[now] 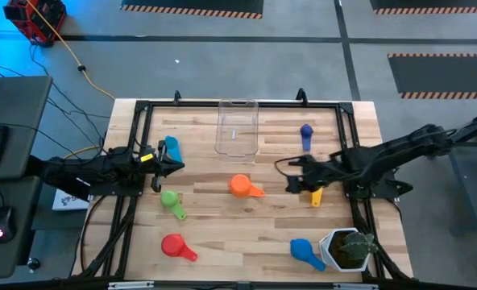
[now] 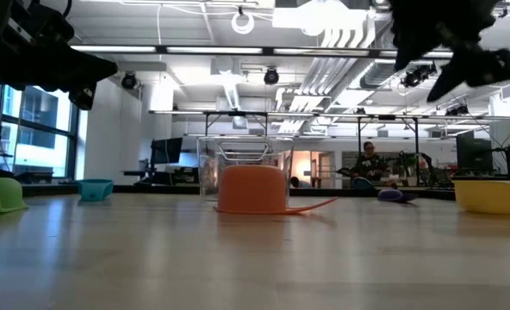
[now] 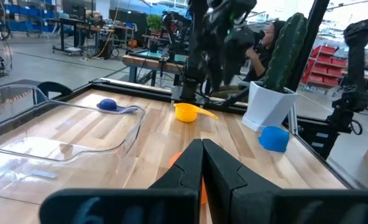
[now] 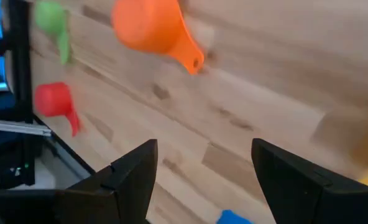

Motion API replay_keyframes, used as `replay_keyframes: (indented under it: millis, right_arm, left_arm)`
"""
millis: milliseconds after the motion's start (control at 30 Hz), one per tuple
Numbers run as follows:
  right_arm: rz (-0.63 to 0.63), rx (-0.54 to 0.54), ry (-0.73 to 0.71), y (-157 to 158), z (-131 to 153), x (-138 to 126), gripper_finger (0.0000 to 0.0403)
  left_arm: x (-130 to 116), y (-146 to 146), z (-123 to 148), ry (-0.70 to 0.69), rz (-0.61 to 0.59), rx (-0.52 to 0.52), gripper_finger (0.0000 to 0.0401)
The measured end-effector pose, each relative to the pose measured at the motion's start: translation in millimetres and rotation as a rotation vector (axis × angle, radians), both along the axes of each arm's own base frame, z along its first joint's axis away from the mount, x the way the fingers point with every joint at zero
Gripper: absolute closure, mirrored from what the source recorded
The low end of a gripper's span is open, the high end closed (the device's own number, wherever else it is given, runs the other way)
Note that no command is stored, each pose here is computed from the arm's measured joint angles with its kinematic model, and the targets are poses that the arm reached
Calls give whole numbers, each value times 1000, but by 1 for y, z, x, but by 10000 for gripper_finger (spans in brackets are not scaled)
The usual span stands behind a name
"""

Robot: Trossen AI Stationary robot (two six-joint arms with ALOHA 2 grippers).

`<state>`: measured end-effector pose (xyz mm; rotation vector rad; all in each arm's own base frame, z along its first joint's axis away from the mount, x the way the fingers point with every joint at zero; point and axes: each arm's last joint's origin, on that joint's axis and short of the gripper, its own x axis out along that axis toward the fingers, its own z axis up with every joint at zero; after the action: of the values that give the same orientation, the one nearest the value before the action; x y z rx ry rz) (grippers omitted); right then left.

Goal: Nest measuring cups in basket
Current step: Adjust the orange measuring cup

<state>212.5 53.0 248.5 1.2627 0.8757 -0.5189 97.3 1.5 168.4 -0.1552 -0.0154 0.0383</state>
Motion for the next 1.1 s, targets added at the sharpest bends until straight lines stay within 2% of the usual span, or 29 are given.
replay_keyframes:
  millis: [100,200,367,533,733,833,1100]
  right_arm:
    - [-5,68,-51,2,-19,24,151]
    - [-28,86,-92,2,-37,44,151]
    - [-85,87,-3,-2,-71,62,151]
    - [-103,93,17,-7,-95,76,151]
    - [-131,136,-32,-9,-112,92,151]
    - [-158,150,-10,-10,-120,94,151]
    - [-193,137,-7,-12,-123,96,152]
  left_arm:
    - [0,0,0,0,0,8,400]
    - [0,0,0,0,0,8,400]
    - [0,0,0,0,0,8,400]
    - [0,0,0,1,0,9,400]
    - [0,0,0,0,0,9,400]
    - [0,0,0,0,0,9,400]
    - [0,0,0,0,0,9,400]
